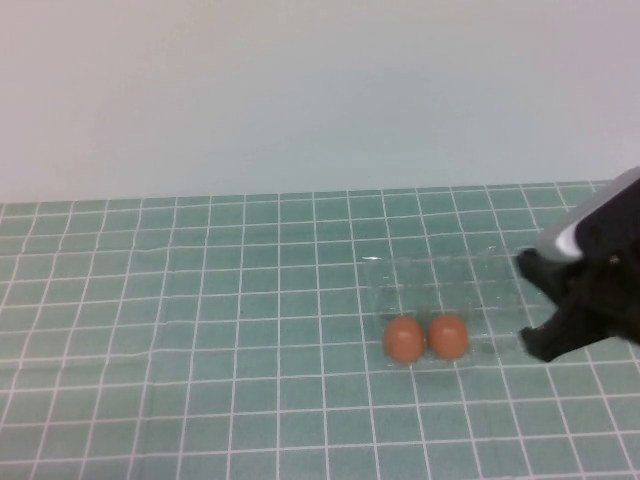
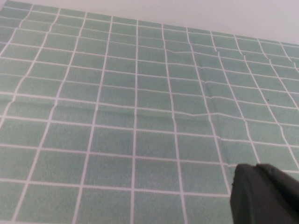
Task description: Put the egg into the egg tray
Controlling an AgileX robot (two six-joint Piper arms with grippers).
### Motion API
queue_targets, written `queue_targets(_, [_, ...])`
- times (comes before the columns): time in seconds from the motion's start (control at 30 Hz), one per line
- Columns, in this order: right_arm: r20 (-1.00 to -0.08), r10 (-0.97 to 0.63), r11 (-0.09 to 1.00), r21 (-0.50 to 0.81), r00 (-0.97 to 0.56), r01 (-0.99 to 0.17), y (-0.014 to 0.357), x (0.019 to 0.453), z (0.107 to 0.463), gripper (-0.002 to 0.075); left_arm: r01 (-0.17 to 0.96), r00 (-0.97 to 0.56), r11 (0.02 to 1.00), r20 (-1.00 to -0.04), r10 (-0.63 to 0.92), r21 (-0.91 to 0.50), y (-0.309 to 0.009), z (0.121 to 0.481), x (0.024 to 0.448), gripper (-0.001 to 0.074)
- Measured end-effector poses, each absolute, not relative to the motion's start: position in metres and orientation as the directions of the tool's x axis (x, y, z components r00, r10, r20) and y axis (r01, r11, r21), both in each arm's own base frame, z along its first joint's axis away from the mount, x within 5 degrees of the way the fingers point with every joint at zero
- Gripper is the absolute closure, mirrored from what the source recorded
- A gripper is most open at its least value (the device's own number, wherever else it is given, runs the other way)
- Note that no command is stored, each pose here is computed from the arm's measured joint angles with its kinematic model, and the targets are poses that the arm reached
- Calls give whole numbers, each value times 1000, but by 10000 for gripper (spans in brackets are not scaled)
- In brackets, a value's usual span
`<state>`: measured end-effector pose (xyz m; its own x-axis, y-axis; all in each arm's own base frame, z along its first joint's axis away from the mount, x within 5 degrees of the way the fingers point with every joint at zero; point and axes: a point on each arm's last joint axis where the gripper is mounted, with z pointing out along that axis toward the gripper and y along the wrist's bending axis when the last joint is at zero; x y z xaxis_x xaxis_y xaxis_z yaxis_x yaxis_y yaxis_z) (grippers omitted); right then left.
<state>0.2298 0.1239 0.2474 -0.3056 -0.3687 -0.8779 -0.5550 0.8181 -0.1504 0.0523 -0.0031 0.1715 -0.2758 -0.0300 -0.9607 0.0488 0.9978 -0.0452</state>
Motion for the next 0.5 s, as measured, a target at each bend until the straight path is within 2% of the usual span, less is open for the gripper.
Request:
queue_targets(0.2, [-785, -420, 861, -185, -456, -474, 102, 213, 281, 722, 49, -276, 998, -961, -30, -45, -3, 171, 52, 736])
queue_targets(0.5, [-734, -438, 865, -185, -519, -467, 99, 211, 273, 724, 49, -276, 998, -961, -30, -45, -3, 171, 52, 736])
